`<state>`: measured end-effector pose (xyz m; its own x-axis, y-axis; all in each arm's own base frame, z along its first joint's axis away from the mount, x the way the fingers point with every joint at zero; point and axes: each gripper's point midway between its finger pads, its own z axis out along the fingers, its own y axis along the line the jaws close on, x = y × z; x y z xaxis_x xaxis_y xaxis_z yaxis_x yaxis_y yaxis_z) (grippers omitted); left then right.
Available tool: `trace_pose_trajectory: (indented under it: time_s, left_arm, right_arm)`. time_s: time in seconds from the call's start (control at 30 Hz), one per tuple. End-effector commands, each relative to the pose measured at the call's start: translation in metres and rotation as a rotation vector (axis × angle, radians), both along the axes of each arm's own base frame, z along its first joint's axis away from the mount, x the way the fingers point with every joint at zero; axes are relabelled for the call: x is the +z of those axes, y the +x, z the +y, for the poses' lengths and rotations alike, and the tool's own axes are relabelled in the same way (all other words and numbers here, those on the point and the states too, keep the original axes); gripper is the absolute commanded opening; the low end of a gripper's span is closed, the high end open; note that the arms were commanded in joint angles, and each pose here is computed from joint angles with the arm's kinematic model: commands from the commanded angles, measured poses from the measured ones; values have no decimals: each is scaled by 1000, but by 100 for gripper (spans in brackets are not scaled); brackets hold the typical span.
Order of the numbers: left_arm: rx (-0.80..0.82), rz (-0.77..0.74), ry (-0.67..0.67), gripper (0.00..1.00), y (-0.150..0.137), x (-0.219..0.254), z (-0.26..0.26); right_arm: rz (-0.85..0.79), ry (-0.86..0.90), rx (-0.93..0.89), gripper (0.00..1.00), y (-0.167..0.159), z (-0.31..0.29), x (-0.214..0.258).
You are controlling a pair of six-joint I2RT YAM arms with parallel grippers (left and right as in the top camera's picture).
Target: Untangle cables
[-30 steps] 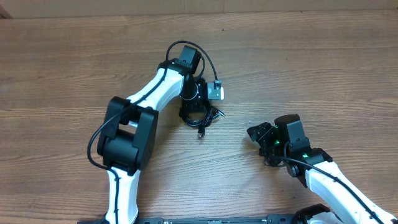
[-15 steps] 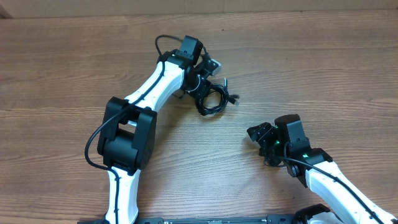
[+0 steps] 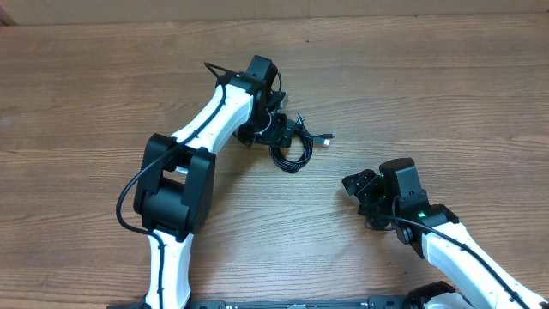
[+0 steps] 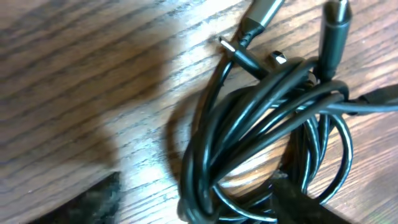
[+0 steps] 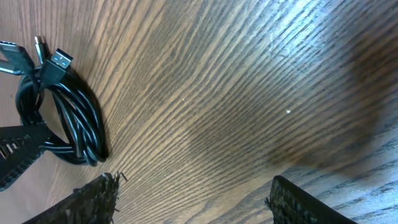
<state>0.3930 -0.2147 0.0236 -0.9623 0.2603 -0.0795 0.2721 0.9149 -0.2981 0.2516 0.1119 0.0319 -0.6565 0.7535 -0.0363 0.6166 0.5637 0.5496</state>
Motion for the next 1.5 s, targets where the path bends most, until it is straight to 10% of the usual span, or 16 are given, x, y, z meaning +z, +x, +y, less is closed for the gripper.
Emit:
trace_pose_trajectory:
  time_s: [0.0, 0.5, 0.7, 0.9, 1.1, 1.47]
  left_arm:
    - [6, -49, -7, 47, 17, 10, 6]
    - [111, -38, -27, 4, 23, 12, 2]
    - [106, -32, -63, 4, 23, 15, -4]
    - [39, 9, -372, 4, 12, 74, -48]
    - [351, 123, -412, 4, 14, 105, -48]
    - [758, 411, -356, 4, -4, 100, -54]
  right_arm:
    - [-17, -13, -7, 76, 6, -3, 3]
    - [-18, -6, 0, 76, 6, 0, 4]
    - [-61, 21, 111, 75, 6, 12, 10]
    - [-206, 122, 315, 75, 15, 44, 37]
    - [-39, 314, 3, 75, 19, 45, 41]
    - [-176, 470, -17, 69, 39, 86, 84]
